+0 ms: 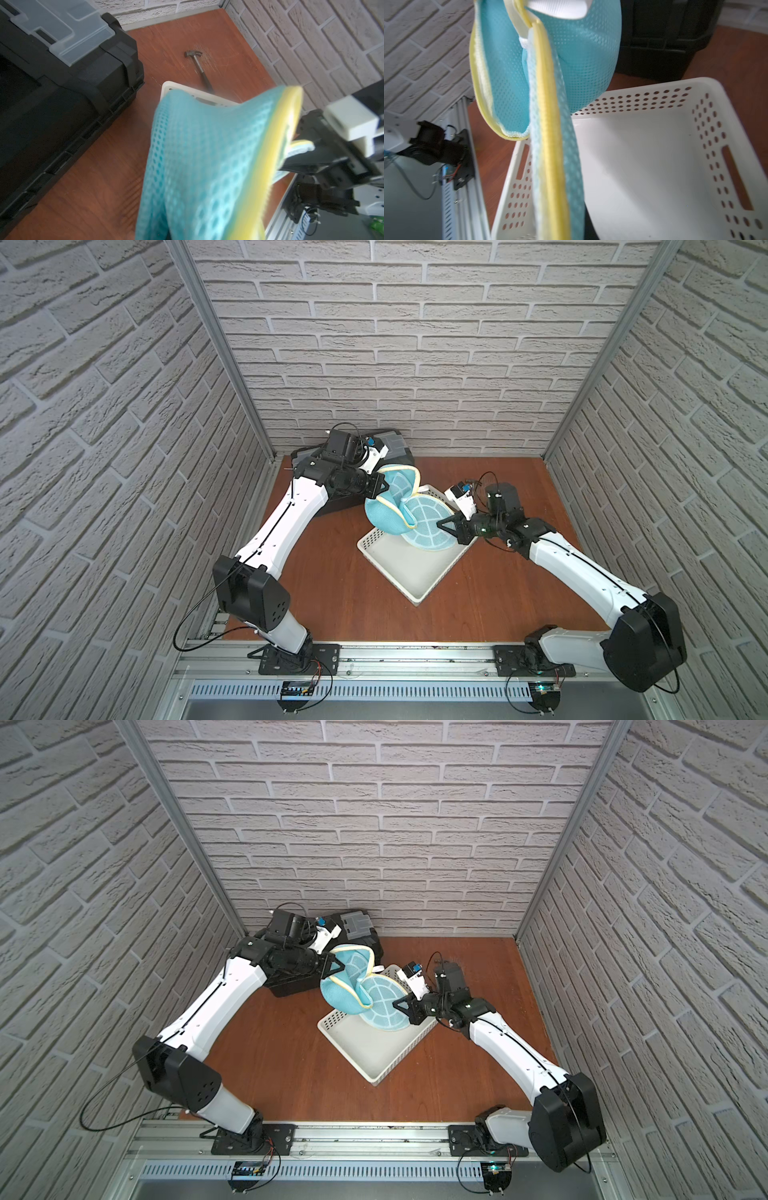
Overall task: Turn the laundry bag inside out
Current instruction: Turn over the laundry bag.
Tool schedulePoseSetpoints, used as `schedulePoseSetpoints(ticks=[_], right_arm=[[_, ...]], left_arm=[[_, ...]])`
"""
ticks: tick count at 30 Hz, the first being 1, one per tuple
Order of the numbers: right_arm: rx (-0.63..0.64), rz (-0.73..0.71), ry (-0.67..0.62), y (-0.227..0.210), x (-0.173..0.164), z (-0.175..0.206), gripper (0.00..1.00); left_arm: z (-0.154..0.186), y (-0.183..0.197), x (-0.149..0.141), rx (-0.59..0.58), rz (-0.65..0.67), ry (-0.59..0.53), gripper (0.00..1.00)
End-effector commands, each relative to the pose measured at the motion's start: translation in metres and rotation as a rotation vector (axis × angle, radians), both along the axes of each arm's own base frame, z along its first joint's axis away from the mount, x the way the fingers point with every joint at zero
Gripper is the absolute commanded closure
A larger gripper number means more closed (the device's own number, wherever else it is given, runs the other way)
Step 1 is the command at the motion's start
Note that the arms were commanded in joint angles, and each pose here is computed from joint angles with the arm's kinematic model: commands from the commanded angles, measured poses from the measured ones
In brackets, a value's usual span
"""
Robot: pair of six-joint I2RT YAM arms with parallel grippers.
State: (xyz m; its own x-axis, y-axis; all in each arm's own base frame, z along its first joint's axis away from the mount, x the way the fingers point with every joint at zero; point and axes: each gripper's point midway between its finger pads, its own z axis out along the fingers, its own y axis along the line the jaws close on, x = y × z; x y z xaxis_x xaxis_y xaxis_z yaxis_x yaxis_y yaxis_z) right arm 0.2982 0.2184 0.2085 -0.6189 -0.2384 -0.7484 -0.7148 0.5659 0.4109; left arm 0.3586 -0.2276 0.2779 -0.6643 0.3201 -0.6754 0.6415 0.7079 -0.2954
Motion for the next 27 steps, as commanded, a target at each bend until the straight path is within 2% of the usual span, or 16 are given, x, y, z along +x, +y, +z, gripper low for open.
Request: schedulePoseSetpoints(ticks=[1, 6, 9, 13, 17, 19, 21, 24, 27], right_arm=[[0.191, 0.231, 0.153, 0.016, -0.047, 0.032, 0.97], [0.262, 0.303, 0.146, 0.011, -0.071, 0.067, 0.97], [0.318, 0.326, 0.120, 0.004, -0.083, 0.088, 0.97], [0.399, 0.377, 0.095, 0.005, -0.092, 0.109, 0.97], [0.428, 0.417, 0.110, 0.006, -0.095, 0.113, 0.97], [0.417, 0.408, 0.115, 0.006, -0.093, 0.108, 0.89], [0.389, 0.372, 0.107, 0.003, -0.086, 0.103, 0.74], [0.341, 0.270, 0.068, -0.006, -0.069, 0.096, 0.56], [0.280, 0.111, -0.004, -0.024, -0.048, 0.090, 0.37]], left_arm=[[-0.008, 0.019, 0.001, 0.160, -0.043, -0.149, 1.00], [-0.014, 0.032, -0.001, 0.278, -0.082, -0.349, 1.00], [-0.007, 0.033, -0.003, 0.265, -0.080, -0.413, 1.00], [0.013, 0.011, -0.017, 0.087, -0.135, -0.421, 1.00], [0.055, -0.002, -0.025, -0.182, -0.141, -0.417, 1.00], [0.071, -0.004, -0.027, -0.274, -0.148, -0.407, 1.00], [0.083, -0.005, -0.030, -0.334, -0.158, -0.400, 1.00], [0.088, -0.002, -0.030, -0.350, -0.146, -0.393, 1.00], [0.084, 0.004, -0.028, -0.316, -0.118, -0.392, 1.00]])
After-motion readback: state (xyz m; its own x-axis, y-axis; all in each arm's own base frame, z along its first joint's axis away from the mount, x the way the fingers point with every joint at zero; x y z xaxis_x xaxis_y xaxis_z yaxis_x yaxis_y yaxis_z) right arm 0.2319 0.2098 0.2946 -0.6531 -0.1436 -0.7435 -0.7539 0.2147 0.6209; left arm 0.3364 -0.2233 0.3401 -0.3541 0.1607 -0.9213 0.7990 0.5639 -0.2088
